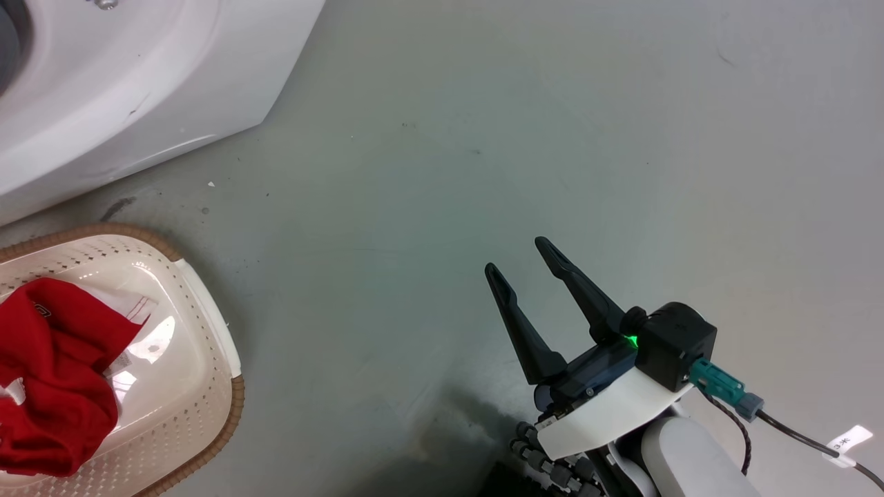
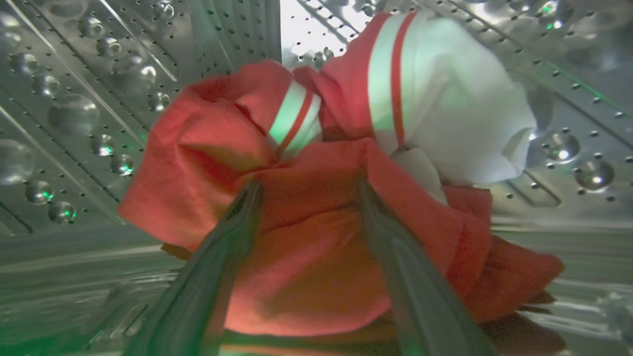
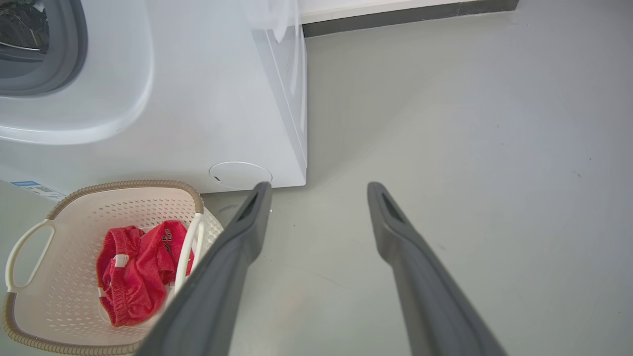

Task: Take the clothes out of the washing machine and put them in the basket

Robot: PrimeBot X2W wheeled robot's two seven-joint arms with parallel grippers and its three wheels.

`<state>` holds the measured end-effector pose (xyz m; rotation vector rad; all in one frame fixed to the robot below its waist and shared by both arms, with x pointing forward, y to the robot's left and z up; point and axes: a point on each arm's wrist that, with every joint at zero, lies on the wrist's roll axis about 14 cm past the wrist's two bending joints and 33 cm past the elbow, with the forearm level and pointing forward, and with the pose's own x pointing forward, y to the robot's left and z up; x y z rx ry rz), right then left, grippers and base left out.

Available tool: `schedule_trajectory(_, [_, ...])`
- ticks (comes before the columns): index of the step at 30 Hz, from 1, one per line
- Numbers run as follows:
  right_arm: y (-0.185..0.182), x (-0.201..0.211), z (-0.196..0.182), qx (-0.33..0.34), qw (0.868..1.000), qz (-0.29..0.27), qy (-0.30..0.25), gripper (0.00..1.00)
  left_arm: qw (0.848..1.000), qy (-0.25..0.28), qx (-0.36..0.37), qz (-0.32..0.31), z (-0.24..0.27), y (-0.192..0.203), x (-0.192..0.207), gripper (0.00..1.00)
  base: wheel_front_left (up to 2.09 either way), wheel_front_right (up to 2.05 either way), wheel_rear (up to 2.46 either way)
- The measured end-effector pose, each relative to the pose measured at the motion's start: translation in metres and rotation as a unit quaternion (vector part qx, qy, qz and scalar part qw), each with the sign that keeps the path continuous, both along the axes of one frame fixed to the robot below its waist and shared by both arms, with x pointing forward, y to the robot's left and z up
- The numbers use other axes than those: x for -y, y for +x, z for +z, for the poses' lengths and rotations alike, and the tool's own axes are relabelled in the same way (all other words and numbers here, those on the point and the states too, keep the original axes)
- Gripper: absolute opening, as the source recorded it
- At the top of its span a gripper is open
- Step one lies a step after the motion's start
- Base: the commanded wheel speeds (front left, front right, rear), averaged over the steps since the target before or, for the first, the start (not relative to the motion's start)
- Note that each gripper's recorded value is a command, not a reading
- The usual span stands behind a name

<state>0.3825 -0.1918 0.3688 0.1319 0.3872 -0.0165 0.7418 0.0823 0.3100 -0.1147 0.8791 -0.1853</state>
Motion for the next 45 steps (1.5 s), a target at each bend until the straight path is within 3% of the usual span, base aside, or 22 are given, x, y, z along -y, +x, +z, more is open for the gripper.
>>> schedule_trajectory(2, [0.0,0.0,-0.001,-0.001,1.0,-0.002,0.003,1.0,1.0,0.001,-0.005,-0.001,-0.003,-0.001,0.0,1.0,0.0,0.0,0.0])
schedule_trajectory(3, [0.0,0.0,-0.001,-0.001,1.0,-0.002,0.003,1.0,1.0,-0.001,-0.016,-0.005,-0.005,-0.004,0.001,0.66,0.0,0.0,0.0])
schedule_trajectory(4, [0.0,0.0,-0.001,-0.001,1.0,-0.003,0.004,1.0,1.0,-0.003,-0.018,-0.005,-0.005,-0.004,0.002,0.42,0.0,0.0,0.0])
schedule_trajectory(5, [0.0,0.0,-0.001,0.0,1.0,-0.004,0.006,1.0,1.0,-0.001,-0.017,-0.005,-0.005,-0.004,0.001,0.0,0.0,0.0,0.0])
schedule_trajectory(12, [-0.001,0.0,-0.002,-0.001,1.0,-0.006,0.008,1.0,1.0,0.011,0.017,0.004,0.001,0.005,-0.007,0.0,0.0,0.0,0.0])
schedule_trajectory(18, [-0.001,0.001,0.003,0.005,1.0,-0.007,0.007,1.0,0.994,0.015,0.106,0.021,0.027,0.023,-0.018,0.0,0.0,0.0,0.0])
schedule_trajectory(23, [0.001,0.002,0.011,0.018,1.0,-0.005,0.005,1.0,0.982,0.02,0.184,0.03,0.05,0.031,-0.024,0.0,0.0,0.0,0.0])
schedule_trajectory(27, [0.002,0.004,0.02,0.03,1.0,-0.005,0.003,1.0,0.964,0.022,0.263,0.029,0.077,0.033,-0.024,0.0,0.0,0.0,0.0])
schedule_trajectory(36, [0.002,0.003,0.046,0.061,0.998,0.002,-0.004,1.0,0.932,0.024,0.361,0.036,0.11,0.006,-0.028,0.0,0.0,0.0,0.0])
schedule_trajectory(45, [-0.009,-0.001,0.071,0.085,0.996,0.007,-0.007,1.0,0.93,0.016,0.366,0.041,0.12,-0.044,-0.036,0.0,0.0,0.0,0.0])
